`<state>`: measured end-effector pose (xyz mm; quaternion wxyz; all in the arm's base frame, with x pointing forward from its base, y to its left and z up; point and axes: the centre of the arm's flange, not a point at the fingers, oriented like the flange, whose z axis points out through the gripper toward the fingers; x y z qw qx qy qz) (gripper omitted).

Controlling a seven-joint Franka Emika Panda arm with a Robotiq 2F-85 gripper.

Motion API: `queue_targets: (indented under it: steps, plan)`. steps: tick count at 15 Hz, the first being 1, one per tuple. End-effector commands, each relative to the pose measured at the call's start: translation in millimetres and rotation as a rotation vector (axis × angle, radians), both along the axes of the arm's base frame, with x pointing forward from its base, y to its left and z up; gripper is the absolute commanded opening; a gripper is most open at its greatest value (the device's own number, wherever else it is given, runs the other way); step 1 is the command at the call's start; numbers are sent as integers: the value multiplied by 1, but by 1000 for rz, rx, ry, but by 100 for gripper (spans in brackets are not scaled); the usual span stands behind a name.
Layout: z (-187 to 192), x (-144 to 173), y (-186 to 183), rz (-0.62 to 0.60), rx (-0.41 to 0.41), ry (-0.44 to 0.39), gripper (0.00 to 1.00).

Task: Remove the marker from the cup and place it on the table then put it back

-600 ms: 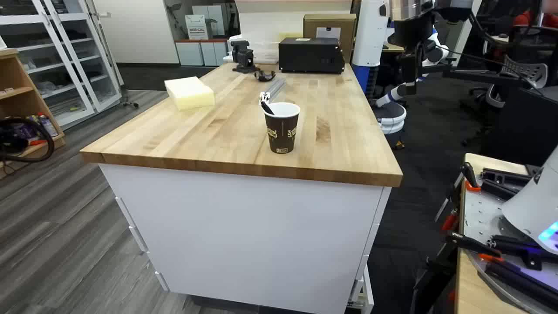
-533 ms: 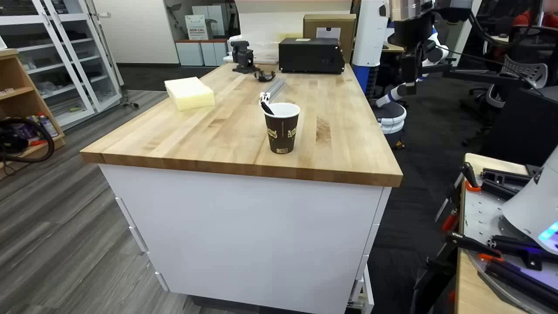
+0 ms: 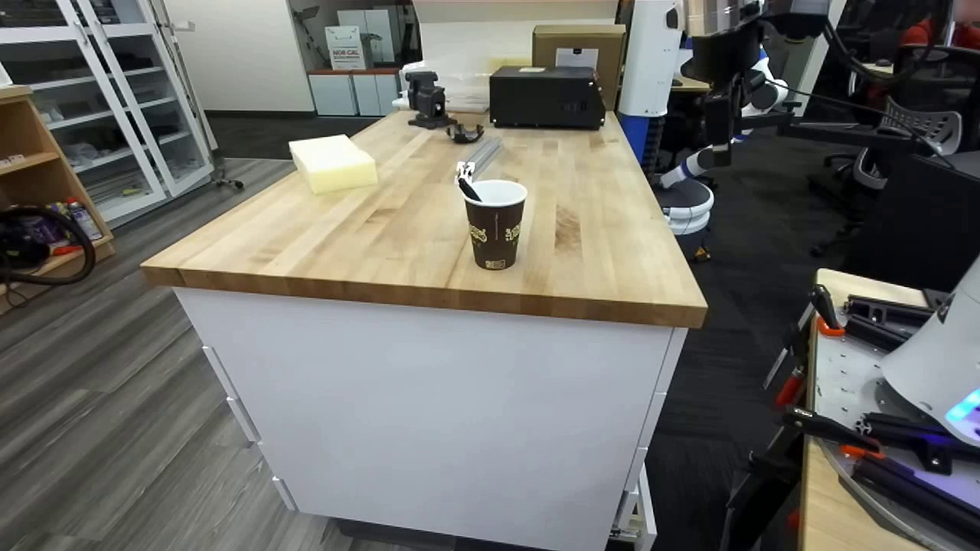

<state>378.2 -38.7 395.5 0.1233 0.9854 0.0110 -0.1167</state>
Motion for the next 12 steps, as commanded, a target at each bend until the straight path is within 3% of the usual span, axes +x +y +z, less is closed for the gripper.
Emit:
queue_targets:
  steps: [1,6,12]
  plan:
    - [0,0,0,0,0,0,100]
    - [-4,10,8,10,-2,-17,100]
    - [-2,59,47,114,8,-133,100]
